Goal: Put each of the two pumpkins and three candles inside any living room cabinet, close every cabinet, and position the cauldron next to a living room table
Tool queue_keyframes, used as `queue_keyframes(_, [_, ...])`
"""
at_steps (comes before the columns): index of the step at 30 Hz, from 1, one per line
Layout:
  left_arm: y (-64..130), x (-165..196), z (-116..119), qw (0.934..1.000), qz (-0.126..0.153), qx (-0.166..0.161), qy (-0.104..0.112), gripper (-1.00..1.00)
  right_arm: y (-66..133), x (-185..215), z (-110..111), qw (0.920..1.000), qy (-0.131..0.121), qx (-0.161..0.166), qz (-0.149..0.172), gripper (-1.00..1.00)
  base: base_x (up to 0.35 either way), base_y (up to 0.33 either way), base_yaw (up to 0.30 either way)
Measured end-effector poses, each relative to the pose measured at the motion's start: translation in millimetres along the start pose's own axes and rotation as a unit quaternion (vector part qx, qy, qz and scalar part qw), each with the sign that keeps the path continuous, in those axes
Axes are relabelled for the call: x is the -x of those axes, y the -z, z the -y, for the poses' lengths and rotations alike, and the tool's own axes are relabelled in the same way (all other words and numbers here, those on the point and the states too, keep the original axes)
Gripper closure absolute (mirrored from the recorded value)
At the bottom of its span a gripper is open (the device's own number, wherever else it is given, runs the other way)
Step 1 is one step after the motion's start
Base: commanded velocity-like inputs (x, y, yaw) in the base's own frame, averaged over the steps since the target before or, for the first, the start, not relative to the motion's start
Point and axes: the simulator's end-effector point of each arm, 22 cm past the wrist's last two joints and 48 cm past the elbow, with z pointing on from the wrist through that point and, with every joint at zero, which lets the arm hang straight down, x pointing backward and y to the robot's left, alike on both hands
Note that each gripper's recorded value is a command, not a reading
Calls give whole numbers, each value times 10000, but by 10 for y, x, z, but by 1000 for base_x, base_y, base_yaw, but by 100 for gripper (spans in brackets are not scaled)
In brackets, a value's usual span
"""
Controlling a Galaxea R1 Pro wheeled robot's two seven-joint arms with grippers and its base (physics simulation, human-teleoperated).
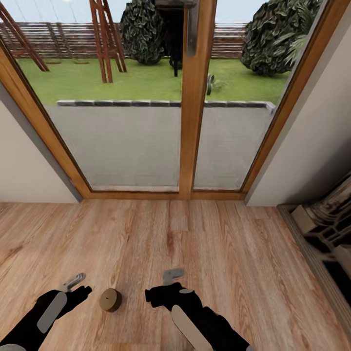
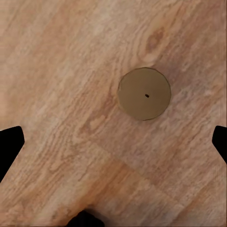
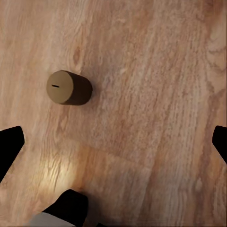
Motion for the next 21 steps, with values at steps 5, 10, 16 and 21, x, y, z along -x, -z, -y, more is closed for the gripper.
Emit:
queue_keyframes(5, [-45,29,129,9999,127,27,-59,-100,111,322,20,9992,-81,136,358,-100,0,0,0])
queue_keyframes(10, [-128,-16,209,9997,166,7,-159,-100,93,333,143,9991,-69,121,391,-100,0,0,0])
queue_keyframes(16, [-222,-27,261,9996,221,-54,-180,-100,1,269,197,9991,-72,120,389,-100,0,0,0])
queue_keyframes(21, [-275,-40,277,9995,236,-88,-186,-100,-46,242,216,9991,-81,121,395,-100,0,0,0])
